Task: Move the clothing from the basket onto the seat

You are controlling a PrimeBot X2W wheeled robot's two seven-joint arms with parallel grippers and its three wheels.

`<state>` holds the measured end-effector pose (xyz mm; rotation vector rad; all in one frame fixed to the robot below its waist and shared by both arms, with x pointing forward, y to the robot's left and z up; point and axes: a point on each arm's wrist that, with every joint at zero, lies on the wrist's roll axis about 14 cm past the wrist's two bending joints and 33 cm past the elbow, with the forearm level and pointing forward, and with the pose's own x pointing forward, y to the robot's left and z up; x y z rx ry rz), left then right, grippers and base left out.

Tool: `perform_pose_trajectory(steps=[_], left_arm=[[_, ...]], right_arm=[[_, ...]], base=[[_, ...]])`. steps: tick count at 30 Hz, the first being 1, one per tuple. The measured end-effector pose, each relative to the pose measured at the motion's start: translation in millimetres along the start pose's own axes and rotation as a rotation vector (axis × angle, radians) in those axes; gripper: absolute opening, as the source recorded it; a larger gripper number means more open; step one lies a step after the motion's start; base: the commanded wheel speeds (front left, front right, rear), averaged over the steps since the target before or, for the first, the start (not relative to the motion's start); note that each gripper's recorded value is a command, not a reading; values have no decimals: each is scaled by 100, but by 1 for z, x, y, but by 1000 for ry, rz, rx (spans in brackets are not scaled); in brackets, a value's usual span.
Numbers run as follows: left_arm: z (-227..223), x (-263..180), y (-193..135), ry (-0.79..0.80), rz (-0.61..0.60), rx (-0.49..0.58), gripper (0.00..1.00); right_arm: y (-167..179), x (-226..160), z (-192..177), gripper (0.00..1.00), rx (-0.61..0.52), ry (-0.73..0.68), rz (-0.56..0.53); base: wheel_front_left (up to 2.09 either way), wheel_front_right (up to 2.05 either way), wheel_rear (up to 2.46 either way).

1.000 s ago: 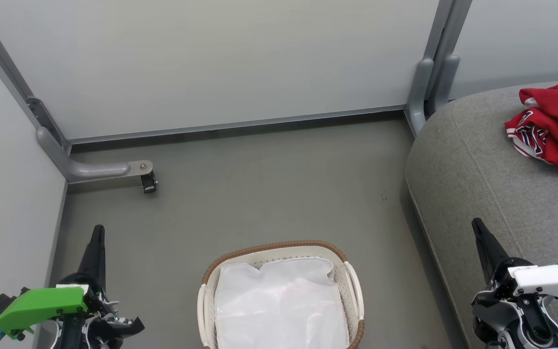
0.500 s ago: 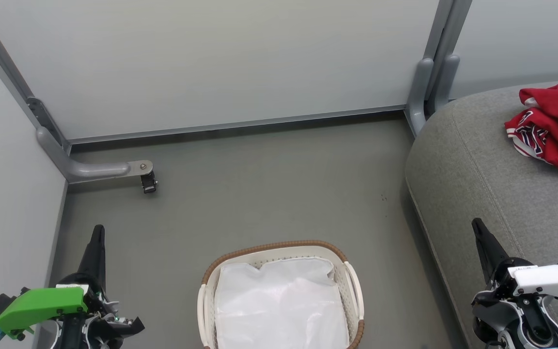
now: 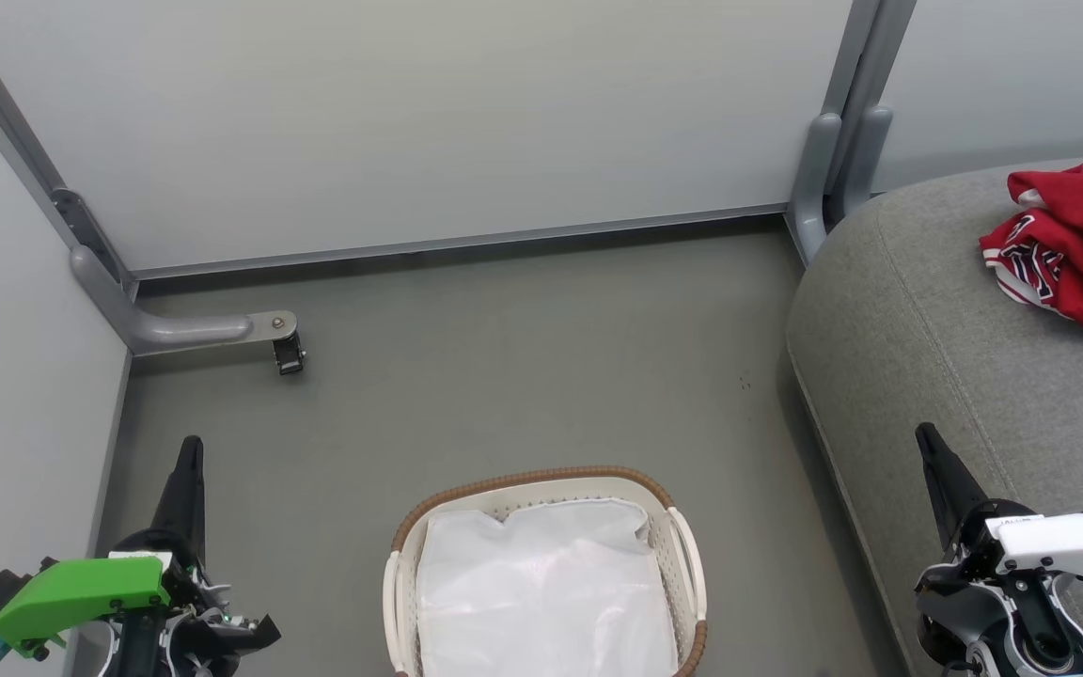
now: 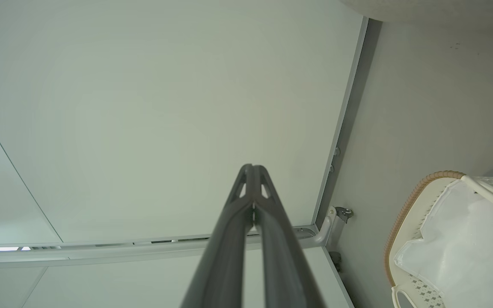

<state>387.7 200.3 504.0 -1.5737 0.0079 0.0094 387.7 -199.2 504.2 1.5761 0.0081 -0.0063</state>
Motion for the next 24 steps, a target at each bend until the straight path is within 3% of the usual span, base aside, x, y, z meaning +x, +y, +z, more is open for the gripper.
perform_pose_trajectory(steps=[24], left_arm=[[0, 0, 0, 0, 0, 0, 0]], right_arm=[[0, 0, 0, 0, 0, 0, 0]], base=[[0, 0, 0]])
